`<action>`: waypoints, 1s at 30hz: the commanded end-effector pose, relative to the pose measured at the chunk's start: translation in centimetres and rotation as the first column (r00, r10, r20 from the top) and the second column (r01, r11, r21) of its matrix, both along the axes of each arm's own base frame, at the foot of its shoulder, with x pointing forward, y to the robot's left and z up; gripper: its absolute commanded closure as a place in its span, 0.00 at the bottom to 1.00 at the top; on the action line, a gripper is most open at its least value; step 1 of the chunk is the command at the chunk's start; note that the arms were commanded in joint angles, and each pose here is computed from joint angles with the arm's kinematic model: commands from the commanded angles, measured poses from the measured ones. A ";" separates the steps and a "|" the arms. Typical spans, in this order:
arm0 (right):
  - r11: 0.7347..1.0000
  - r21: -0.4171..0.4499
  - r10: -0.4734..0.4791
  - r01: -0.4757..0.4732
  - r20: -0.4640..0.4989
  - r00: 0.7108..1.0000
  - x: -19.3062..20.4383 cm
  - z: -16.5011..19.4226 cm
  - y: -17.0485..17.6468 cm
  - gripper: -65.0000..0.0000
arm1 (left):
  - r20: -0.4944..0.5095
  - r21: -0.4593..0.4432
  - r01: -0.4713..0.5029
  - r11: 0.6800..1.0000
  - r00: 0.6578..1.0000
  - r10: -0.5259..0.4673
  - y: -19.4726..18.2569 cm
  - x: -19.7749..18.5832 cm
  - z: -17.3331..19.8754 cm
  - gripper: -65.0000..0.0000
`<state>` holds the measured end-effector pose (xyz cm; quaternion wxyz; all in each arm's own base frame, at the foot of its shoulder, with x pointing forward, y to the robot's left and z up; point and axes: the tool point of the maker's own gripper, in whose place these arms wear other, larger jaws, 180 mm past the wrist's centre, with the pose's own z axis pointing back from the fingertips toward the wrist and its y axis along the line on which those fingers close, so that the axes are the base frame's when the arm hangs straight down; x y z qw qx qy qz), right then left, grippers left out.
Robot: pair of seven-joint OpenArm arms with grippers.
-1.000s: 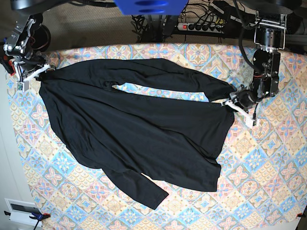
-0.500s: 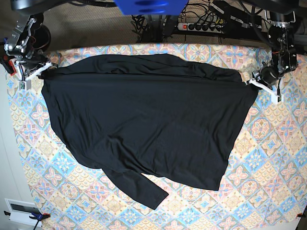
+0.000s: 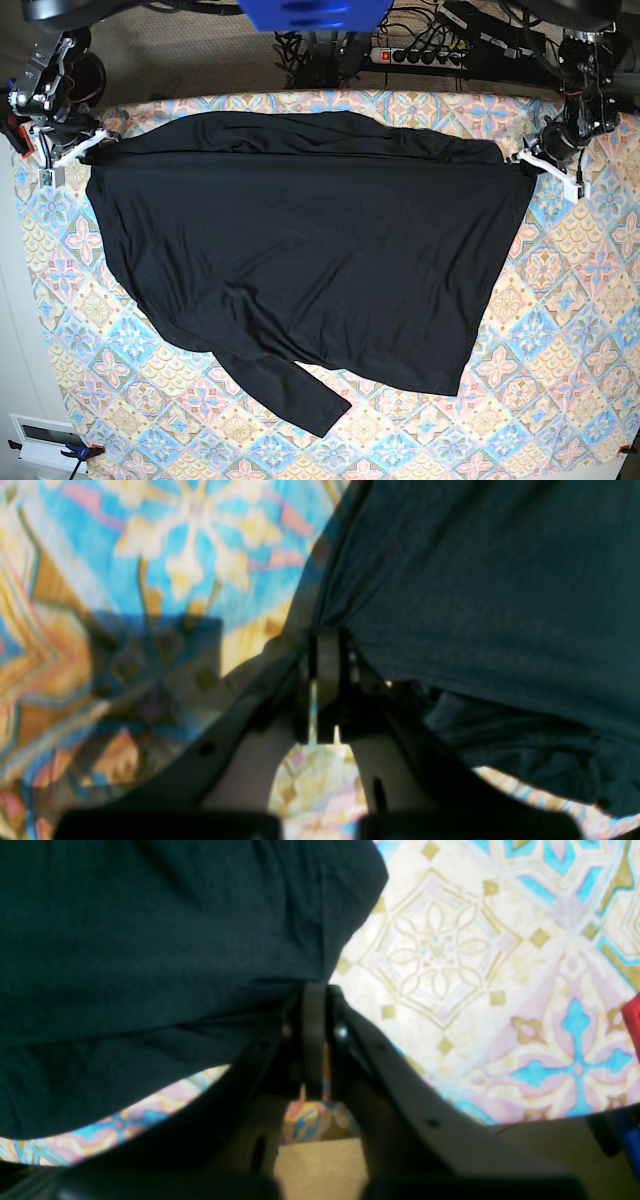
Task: Layout the t-shirt on the table in an organized manner, then fold the t-shirt properly
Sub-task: 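Hold the shirt edge with both grippers and adjust the left gripper's grip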
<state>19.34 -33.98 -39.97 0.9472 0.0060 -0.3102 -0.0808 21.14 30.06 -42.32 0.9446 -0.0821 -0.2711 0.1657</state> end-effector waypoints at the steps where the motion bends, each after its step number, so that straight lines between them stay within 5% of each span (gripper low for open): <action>1: 0.999 -0.036 0.007 -0.006 0.046 0.999 1.0 1.6 -0.9 1.00 | 0.002 0.009 0.015 1.000 1.000 -0.015 -0.2 0.1 0.5 1.00; 8: 0.999 -0.036 0.007 -0.006 0.046 0.999 1.1 1.6 -0.9 1.00 | 0.074 0.013 -0.022 1.000 0.997 0.021 0.4 1.3 3.3 0.95; 19: 0.999 -0.037 0.007 -0.005 0.045 0.999 1.1 1.6 -1.0 1.00 | -0.009 0.004 0.128 0.992 0.992 -0.128 -2.9 -1.1 6.1 0.50; 30: 0.999 -0.036 0.006 -0.005 0.047 0.999 1.1 1.6 -1.0 1.00 | -0.015 -0.134 0.213 0.968 0.976 -0.217 -8.5 -2.1 5.3 0.48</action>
